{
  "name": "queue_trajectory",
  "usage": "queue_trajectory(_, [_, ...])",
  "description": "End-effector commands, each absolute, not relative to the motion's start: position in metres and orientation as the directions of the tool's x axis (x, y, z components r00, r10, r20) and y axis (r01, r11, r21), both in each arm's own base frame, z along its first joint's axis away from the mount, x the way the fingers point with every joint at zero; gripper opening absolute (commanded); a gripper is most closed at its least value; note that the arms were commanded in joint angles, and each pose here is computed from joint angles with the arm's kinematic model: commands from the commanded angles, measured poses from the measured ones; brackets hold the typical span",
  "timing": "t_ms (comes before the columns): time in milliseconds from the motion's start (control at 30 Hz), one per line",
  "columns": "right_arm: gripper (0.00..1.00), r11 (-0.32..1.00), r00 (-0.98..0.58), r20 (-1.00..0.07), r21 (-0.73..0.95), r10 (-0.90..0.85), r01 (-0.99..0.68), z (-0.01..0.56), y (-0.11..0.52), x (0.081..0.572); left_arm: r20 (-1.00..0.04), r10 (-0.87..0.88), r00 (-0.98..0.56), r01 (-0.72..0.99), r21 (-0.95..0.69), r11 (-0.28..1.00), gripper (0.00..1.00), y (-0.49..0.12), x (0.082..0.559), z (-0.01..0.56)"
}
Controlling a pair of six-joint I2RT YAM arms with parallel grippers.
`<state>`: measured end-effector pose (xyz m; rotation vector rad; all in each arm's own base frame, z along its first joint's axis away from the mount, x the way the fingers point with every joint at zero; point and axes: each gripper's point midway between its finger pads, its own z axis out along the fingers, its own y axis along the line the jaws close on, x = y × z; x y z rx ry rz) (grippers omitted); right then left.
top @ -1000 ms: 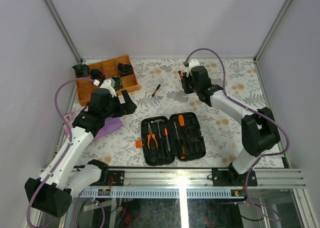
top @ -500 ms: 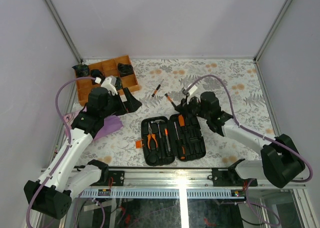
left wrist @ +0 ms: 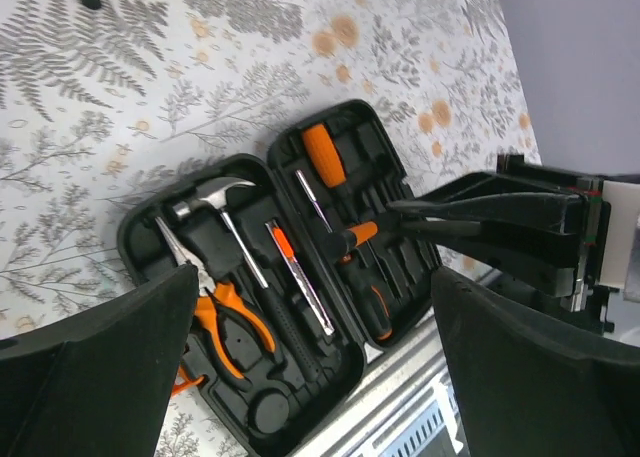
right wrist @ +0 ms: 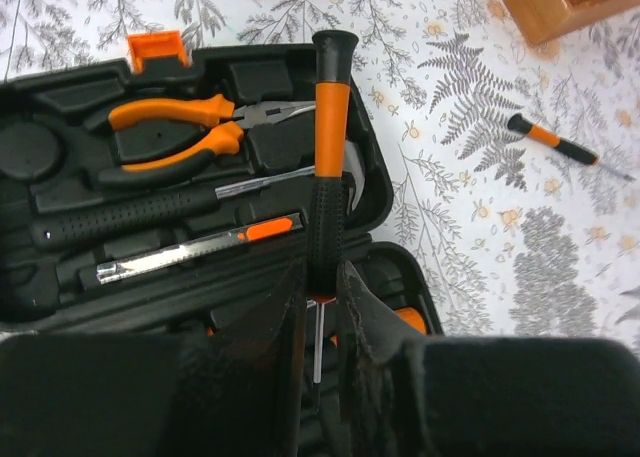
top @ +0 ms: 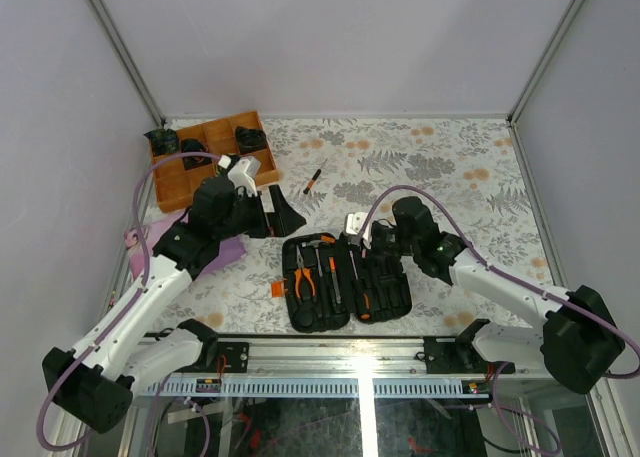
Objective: Sort the tools into containers
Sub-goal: Pick up the screwdriver from the center of the board.
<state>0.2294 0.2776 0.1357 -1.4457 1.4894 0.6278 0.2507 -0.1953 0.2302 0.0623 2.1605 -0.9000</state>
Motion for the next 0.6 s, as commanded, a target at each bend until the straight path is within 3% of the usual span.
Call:
queue_trajectory(0, [0.00, -0.008, 0.378, -0.791, -0.427, -0.481, -0.904, 0.168, 0.276, 0.221, -0.725, -0.198, -0.660, 0.423, -0.576, 0.700, 0.97, -0.213, 0.244, 0.246])
queue_trajectory(333, [0.00, -0.200, 0.615, -0.612, -0.609, -0.497, -0.767, 0.178, 0.252, 0.207, -0.733, -0.072, -0.676, 0.558, -0.574, 0.599, 0.95, -0.242, 0.215, 0.245])
queue_trajectory(567, [0.00, -0.239, 0.705, -0.539, -0.690, -0.461, -0.684, 0.202, 0.245, 0.200, -0.741, 0.032, -0.670, 0.657, -0.573, 0.491, 0.93, -0.260, 0.186, 0.240])
